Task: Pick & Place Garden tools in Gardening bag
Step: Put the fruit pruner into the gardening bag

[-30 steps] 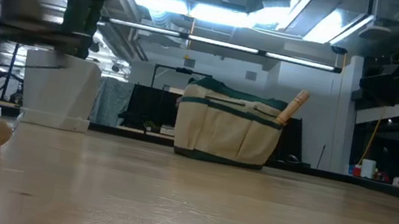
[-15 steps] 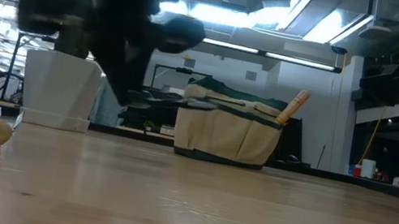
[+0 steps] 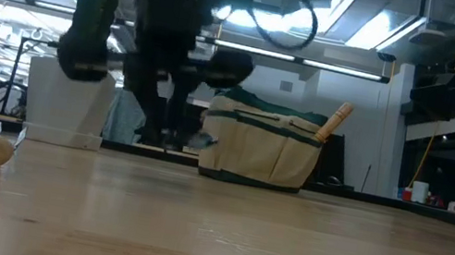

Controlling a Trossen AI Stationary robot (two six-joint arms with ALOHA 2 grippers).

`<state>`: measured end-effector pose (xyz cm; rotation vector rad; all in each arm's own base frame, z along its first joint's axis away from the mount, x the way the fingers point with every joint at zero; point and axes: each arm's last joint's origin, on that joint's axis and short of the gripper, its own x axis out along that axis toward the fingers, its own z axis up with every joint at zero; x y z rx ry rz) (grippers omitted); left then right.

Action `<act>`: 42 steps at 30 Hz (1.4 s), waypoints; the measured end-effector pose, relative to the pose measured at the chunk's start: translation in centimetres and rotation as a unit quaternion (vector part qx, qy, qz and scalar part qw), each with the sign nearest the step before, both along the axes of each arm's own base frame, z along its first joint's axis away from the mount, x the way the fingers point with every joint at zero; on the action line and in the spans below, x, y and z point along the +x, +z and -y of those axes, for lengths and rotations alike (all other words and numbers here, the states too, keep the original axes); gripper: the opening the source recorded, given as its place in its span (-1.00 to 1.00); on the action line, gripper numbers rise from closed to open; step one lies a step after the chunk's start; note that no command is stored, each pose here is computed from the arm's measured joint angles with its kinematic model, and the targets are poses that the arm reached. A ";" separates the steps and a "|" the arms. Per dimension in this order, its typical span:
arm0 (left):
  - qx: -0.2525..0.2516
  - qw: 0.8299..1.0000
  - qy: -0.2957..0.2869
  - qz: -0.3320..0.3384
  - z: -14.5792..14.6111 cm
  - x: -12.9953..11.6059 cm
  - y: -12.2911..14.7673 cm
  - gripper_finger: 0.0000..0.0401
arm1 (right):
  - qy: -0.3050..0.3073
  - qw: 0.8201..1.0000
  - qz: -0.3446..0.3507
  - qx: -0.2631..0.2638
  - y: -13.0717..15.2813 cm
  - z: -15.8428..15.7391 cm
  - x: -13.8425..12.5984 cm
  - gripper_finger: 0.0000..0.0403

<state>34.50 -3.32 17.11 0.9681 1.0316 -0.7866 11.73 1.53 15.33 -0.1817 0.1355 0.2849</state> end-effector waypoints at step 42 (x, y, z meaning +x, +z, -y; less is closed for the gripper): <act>-0.121 0.953 0.279 0.016 -1.0 1.4 -0.6 -0.18 | 0.000 1.000 0.000 0.000 0.0 0.0 0.0 0.09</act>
